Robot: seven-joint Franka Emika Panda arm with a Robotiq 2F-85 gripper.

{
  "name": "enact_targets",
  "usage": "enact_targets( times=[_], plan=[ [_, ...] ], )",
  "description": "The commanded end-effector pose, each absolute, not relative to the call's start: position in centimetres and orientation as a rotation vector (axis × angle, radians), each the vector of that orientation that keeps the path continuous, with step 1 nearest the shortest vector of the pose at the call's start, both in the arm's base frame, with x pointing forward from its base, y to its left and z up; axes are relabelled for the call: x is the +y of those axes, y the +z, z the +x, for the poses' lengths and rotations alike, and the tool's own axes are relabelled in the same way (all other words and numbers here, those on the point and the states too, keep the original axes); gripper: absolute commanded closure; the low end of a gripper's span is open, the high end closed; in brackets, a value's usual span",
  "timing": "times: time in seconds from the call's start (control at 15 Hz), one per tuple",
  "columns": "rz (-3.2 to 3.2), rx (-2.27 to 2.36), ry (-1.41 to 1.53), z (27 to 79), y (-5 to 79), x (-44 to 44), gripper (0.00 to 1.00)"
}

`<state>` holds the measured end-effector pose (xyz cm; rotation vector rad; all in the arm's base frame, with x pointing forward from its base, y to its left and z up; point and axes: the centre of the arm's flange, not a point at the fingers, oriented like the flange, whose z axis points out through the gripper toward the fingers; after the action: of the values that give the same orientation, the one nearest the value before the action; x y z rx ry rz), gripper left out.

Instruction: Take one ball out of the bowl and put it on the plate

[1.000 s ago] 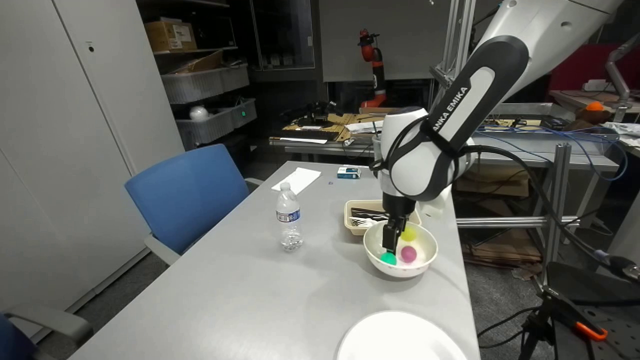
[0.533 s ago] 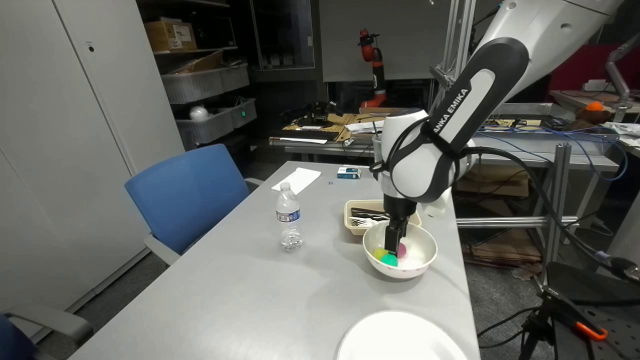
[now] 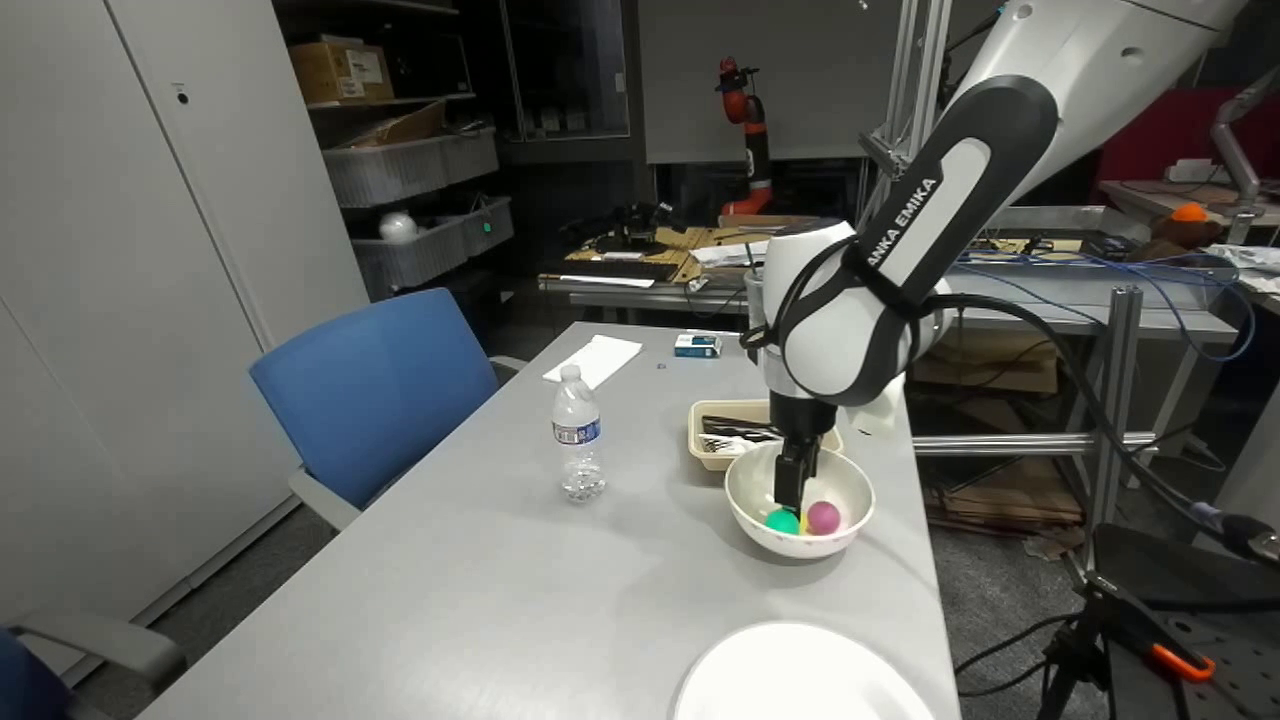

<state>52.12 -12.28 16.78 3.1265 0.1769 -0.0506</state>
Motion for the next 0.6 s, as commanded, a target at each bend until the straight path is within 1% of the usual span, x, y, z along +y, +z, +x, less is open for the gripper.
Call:
enact_targets(
  times=[0.0,0.53],
  plan=[
    [3.123,0.236,-0.068,51.9,16.9,-12.4,0.00],
    [3.121,0.230,-0.053,51.7,15.8,-12.5,0.00]
  ],
)
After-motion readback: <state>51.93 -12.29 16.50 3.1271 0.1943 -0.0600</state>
